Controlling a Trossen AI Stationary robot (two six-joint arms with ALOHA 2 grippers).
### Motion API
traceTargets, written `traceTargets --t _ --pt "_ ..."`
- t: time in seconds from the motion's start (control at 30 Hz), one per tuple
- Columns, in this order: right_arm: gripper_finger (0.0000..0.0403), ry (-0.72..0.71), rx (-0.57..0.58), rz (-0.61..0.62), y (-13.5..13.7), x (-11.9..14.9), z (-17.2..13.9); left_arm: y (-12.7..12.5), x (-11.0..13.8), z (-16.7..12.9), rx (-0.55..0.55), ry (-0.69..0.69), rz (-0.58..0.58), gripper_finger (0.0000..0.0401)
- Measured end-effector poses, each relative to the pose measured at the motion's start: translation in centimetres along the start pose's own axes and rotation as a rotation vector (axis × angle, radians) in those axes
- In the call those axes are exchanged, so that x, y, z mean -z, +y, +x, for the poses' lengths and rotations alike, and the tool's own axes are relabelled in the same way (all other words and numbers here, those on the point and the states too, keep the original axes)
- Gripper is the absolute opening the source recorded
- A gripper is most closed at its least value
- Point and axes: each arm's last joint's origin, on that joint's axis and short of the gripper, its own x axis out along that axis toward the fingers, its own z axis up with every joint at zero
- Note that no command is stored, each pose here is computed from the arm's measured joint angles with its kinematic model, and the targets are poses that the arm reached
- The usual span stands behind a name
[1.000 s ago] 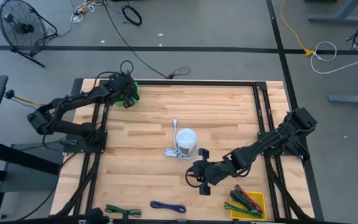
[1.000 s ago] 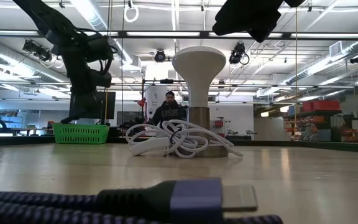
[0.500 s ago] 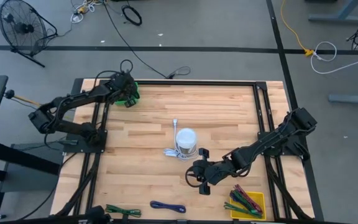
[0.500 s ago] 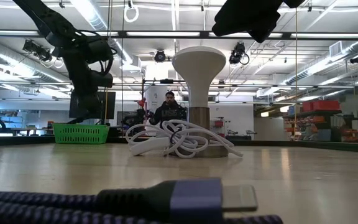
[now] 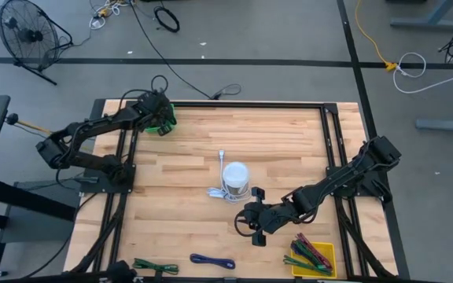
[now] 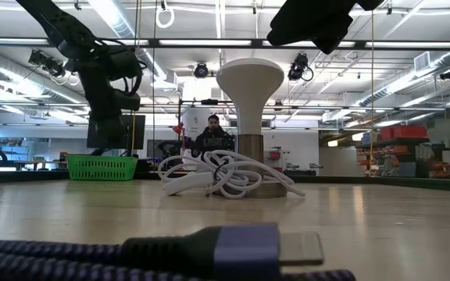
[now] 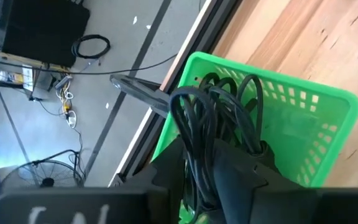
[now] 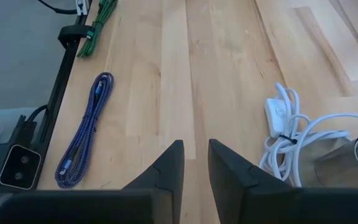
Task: Pick & Place USB Port
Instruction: Put the plain black charger cable into the green basket, then put the green black charger cable into the yellow basket
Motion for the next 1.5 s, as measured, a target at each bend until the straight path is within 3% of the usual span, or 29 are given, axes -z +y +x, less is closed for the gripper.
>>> traceTargets --t 0.37,0.5,0.7,0.83,1.2,1.37,1.5 --pt "0.0075 0.0 0.0 0.0 0.0 0.0 0.0 0.0 0.3 0.0 -0.026 0.037 -0.036 0.0154" --pt "0.0075 0.0 0.0 0.0 0.0 0.0 0.0 0.3 0.3 -0.1 -0.103 0.062 -0.058 0.016" --pt "0.0075 -0.006 0.014 -0.001 0.0 0.0 0.0 0.1 0.4 -1.5 -0.063 0.024 -0.041 0.016" --pt "0.0075 -0.011 0.025 0.0 -0.1 -0.1 0.0 -0.4 0.4 -3.5 0.078 -0.081 -0.06 0.016" --pt "0.0075 -0.015 0.036 0.004 -0.3 -0.1 0.0 -2.8 0.9 -10.4 0.677 -0.363 -0.225 0.016" --pt "0.0075 -0.016 0.035 0.004 -0.3 -0.1 0.0 -4.0 1.1 -12.8 0.97 -0.404 -0.266 0.016" --pt "0.0075 -0.016 0.035 0.004 -0.3 -0.1 0.0 -5.4 1.3 -14.5 1.085 -0.386 -0.25 0.016"
